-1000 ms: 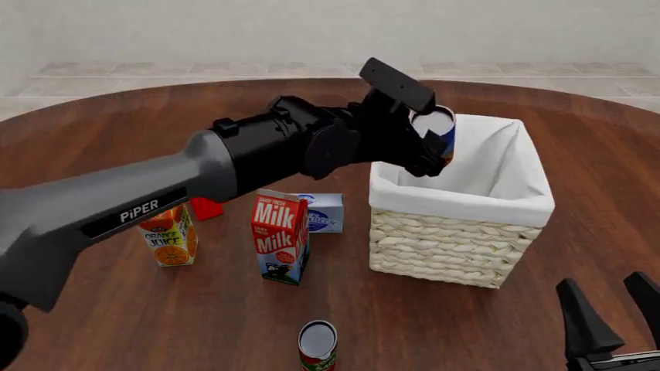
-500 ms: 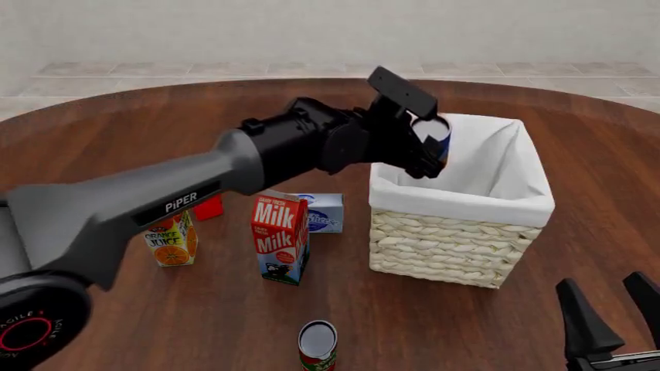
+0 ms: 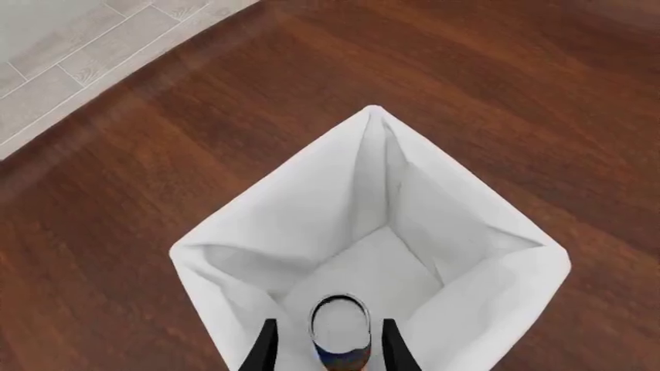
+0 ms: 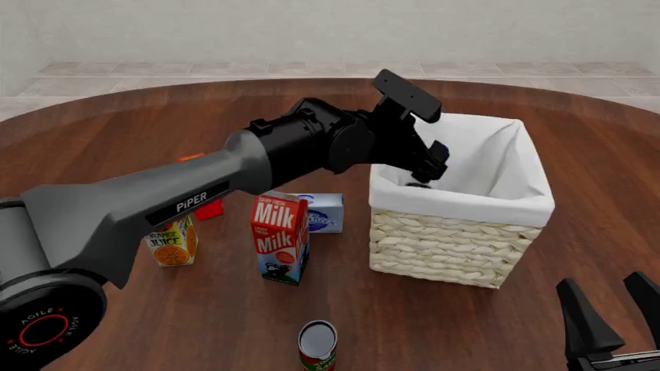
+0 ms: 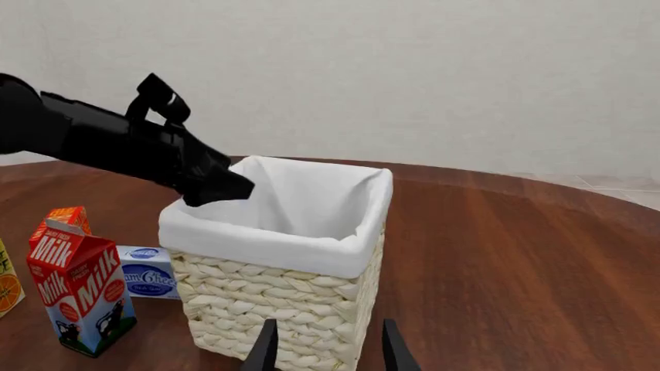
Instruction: Pick up the alphabet soup and the tomato sauce, and put them in the basket.
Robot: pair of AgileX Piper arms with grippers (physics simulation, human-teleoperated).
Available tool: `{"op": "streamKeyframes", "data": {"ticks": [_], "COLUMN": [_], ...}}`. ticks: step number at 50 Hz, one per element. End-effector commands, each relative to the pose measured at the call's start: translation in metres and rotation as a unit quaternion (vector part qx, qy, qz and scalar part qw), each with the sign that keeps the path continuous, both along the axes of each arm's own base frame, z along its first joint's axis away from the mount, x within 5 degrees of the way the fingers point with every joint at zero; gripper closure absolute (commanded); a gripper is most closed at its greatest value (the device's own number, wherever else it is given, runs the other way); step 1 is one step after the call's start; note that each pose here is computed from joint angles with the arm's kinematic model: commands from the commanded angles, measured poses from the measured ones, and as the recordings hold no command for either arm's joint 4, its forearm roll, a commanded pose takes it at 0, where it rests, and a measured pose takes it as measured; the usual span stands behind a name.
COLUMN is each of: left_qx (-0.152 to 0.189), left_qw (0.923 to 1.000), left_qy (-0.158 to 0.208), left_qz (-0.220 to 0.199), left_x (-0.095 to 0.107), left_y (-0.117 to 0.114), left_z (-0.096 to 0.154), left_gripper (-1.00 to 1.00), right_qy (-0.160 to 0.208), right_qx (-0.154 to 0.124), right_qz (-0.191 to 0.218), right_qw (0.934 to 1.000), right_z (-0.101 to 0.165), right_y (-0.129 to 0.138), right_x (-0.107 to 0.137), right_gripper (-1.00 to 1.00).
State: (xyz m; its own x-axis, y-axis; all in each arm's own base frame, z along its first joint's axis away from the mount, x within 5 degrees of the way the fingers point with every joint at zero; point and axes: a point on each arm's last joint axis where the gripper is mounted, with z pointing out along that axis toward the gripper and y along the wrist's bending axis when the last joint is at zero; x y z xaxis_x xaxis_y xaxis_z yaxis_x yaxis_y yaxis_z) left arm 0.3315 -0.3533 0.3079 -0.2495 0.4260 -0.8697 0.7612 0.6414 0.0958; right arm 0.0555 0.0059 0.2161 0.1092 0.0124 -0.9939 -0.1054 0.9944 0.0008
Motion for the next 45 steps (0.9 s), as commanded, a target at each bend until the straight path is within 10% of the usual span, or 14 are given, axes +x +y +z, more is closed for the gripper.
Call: {"op": "streamKeyframes", "data": {"ticks": [1,45], "left_qx": [-0.002,-0.072], "left_qw": [1.0000,0.9965], "left_qy": [-0.004,-0.042], "left_qz": [0.002,-0.004], "left_x": [0.003,-0.035], "left_y": [0.001,0.021], "left_z": [0.003,0.056], "left_gripper": [-1.00,-1.00], "right_qy": [0.000,-0.001], "right_qx": [0.000,-0.008], "right_qz": [0.000,0.000], "right_qw": [1.0000,1.0000], "right_z": [0.000,0.000], "right_y": [0.000,0.000], "right_x": [0.000,0.000], "right_gripper": [-1.00,-1.00]}}
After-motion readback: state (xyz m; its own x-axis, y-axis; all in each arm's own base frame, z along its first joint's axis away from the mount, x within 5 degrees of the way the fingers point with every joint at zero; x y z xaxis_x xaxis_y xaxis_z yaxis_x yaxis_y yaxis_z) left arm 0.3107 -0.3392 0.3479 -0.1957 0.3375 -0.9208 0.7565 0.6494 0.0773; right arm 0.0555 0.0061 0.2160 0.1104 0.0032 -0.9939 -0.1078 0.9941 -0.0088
